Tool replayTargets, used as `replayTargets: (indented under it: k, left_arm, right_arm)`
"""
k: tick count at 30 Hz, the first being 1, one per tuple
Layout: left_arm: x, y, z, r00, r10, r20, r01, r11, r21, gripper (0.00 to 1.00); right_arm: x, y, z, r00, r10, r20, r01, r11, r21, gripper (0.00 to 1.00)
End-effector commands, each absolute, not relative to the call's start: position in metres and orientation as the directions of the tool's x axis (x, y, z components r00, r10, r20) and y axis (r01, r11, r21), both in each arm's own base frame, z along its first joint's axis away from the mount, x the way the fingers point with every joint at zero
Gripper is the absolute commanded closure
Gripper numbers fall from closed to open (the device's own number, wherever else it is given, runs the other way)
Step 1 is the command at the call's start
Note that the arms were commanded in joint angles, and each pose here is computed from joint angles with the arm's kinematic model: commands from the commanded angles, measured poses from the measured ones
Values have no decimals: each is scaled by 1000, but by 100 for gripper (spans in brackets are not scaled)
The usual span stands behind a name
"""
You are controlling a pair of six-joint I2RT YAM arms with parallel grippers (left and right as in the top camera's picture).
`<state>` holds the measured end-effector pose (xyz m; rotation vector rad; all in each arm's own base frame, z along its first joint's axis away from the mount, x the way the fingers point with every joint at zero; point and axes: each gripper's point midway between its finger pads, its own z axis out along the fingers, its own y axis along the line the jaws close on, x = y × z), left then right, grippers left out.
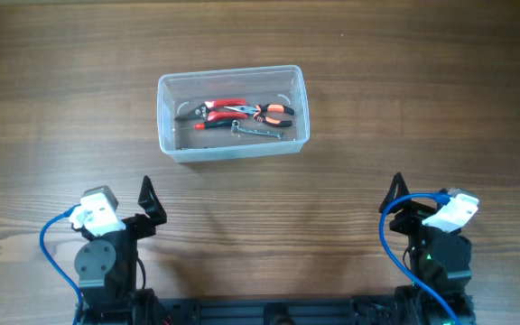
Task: Pack container
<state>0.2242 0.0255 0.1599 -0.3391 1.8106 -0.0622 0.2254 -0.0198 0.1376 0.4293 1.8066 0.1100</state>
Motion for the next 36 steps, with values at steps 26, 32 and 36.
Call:
replayTargets:
  k: [26, 32, 36]
  left_arm:
    - [226, 12, 130, -272, -256, -928, -141, 964, -225, 0]
    - [226, 12, 130, -272, -256, -928, -141, 964, -225, 0]
    - [226, 12, 130, -272, -256, -928, -141, 964, -225, 0]
  right_arm:
    - [225, -20, 141, -198, 360, -912, 229, 921, 314, 0]
    - [225, -20, 141, -198, 360, -912, 230, 921, 314, 0]
    - [225, -20, 141, -198, 360, -912, 230, 921, 314, 0]
